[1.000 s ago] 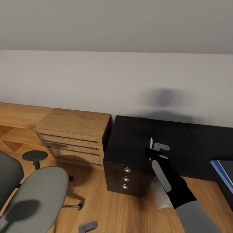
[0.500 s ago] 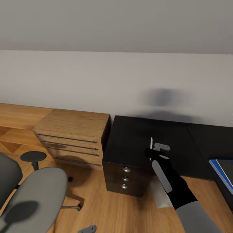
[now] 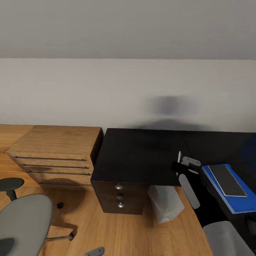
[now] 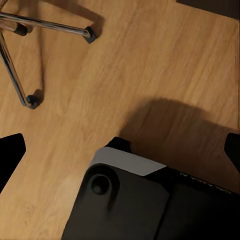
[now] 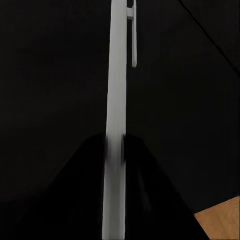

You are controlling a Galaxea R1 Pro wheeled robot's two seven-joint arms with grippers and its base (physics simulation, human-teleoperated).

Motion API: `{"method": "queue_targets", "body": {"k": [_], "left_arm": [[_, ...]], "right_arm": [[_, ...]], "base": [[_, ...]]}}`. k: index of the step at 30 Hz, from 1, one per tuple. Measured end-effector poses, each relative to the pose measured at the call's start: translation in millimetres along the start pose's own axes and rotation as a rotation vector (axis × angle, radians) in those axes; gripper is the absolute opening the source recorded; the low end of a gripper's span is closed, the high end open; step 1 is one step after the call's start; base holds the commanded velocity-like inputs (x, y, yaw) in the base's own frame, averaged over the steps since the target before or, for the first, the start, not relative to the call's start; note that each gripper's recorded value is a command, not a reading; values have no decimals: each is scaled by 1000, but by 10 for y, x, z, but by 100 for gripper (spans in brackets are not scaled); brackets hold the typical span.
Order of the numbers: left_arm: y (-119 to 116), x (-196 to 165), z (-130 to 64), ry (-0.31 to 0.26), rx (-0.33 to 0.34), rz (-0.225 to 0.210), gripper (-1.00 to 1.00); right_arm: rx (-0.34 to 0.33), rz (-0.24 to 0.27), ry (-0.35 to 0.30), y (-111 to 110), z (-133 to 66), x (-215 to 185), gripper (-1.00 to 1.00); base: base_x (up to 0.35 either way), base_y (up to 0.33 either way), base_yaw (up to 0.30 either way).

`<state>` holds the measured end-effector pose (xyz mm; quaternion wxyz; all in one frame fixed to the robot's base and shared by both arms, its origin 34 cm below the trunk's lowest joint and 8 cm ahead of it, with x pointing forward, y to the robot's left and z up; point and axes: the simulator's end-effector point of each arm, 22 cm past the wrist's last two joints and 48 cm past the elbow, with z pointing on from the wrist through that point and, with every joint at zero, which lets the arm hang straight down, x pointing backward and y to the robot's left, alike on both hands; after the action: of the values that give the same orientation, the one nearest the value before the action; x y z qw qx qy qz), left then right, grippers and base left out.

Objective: In the bedroom, organize the workspace by keeping the computer under the desk, ensuring the monitor is on the desk, placing the keyboard on the desk next to the monitor, placing the mouse on the desk next to the keyboard, moving the folder from the swivel chair onto the desk next to the mouse, stacking the notebook on top of the folder with the pen on top of the notebook, and positioning the swivel chair next to the desk.

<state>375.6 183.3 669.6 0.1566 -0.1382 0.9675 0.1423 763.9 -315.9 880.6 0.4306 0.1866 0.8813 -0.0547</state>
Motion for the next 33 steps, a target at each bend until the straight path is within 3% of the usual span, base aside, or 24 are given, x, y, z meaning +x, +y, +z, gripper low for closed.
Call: {"method": "queue_targets", "body": {"k": [4, 7, 13, 17, 18, 22, 26, 33], "left_arm": [[11, -12, 5, -2, -3, -8, 100], [16, -68, 5, -27, -4, -50, 100], [18, -84, 5, -34, -4, -60, 100], [14, -85, 3, -34, -3, -61, 100], [13, -85, 3, -34, -3, -62, 100], [9, -84, 1, -34, -3, -61, 100], [4, -81, -2, -34, -1, -60, 100], [15, -76, 5, -34, -4, -59, 100]], "right_arm": [[15, -2, -7, -107, 18, -42, -100], [19, -2, -16, -146, 18, -84, -100], [1, -9, -26, -160, 26, -132, -100], [28, -24, -35, -573, 120, -252, -100], [22, -11, -3, -834, 232, -187, -100], [10, 28, 66, -1144, 441, -50, -100], [33, 54, 97, -1323, 610, -147, -100], [45, 62, 105, -1363, 689, -255, -100]], "base": [[0, -41, -274], [0, -7, -84], [0, -2, -22], [0, 0, -3], [0, 0, 0], [0, 0, 0], [0, 0, 0], [0, 0, 0]]}}
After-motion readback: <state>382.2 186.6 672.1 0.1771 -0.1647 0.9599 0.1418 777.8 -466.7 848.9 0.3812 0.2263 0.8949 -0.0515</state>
